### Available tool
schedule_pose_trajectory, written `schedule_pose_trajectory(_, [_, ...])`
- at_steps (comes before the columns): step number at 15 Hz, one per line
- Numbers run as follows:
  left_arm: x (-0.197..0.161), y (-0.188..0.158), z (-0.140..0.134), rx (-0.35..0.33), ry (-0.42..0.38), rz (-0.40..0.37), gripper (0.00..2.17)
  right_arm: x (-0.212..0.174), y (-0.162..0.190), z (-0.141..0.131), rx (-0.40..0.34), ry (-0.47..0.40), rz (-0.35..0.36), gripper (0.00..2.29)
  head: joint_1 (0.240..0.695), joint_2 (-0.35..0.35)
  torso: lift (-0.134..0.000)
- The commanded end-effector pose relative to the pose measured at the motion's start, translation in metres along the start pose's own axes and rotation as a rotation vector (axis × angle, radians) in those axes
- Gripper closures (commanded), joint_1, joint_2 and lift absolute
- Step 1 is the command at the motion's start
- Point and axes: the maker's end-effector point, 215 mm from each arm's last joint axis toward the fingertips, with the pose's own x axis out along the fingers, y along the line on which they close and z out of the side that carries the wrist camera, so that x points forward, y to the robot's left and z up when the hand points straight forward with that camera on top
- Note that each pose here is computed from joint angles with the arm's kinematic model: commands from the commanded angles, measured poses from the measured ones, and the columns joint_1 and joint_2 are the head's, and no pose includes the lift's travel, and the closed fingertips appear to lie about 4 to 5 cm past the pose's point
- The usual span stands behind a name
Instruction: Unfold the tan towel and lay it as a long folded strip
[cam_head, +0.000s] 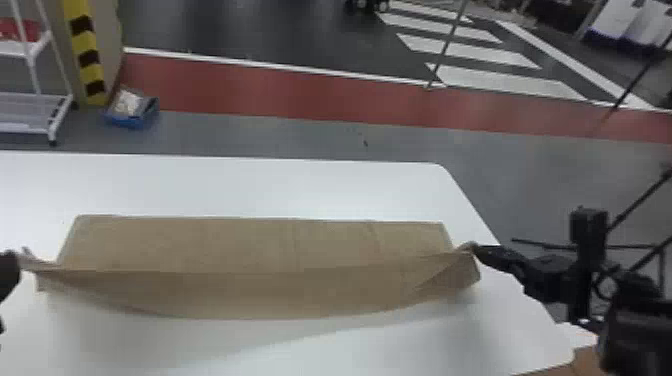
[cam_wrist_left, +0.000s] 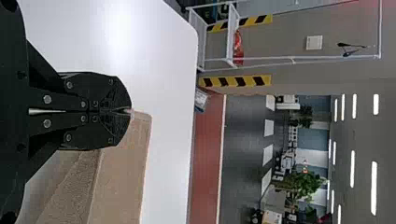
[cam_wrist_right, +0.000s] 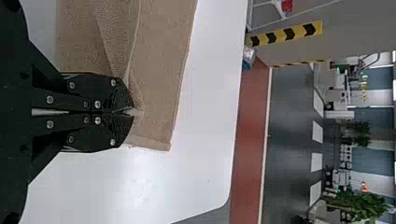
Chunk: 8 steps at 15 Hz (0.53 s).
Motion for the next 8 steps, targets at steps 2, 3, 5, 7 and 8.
schedule_pose_trajectory(2, [0.019,0.004,0.010,0.021,-0.001,0.028,1.74,0.031,-0.010,0.018,0.037,0.026,-0.001,1.30,0.695,-0.288,-0.111])
schedule_pose_trajectory(3, [0.026,0.005,0.010,0.025,0.014,0.032,1.74,0.038,-0.013,0.024,0.044,0.024,-0.002,1.30,0.695,-0.276,-0.111])
schedule_pose_trajectory(5, [0.048,0.007,0.011,0.025,0.025,0.039,1.73,0.055,-0.016,0.032,0.042,0.035,-0.004,1.30,0.695,-0.266,-0.111])
schedule_pose_trajectory(7, [0.071,0.005,0.008,0.027,0.055,0.039,1.73,0.073,-0.019,0.038,0.042,0.045,-0.014,1.30,0.695,-0.255,-0.111])
schedule_pose_trajectory(8, [0.080,0.002,0.008,0.029,0.060,0.037,1.73,0.081,-0.020,0.042,0.030,0.050,-0.020,1.30,0.695,-0.249,-0.111])
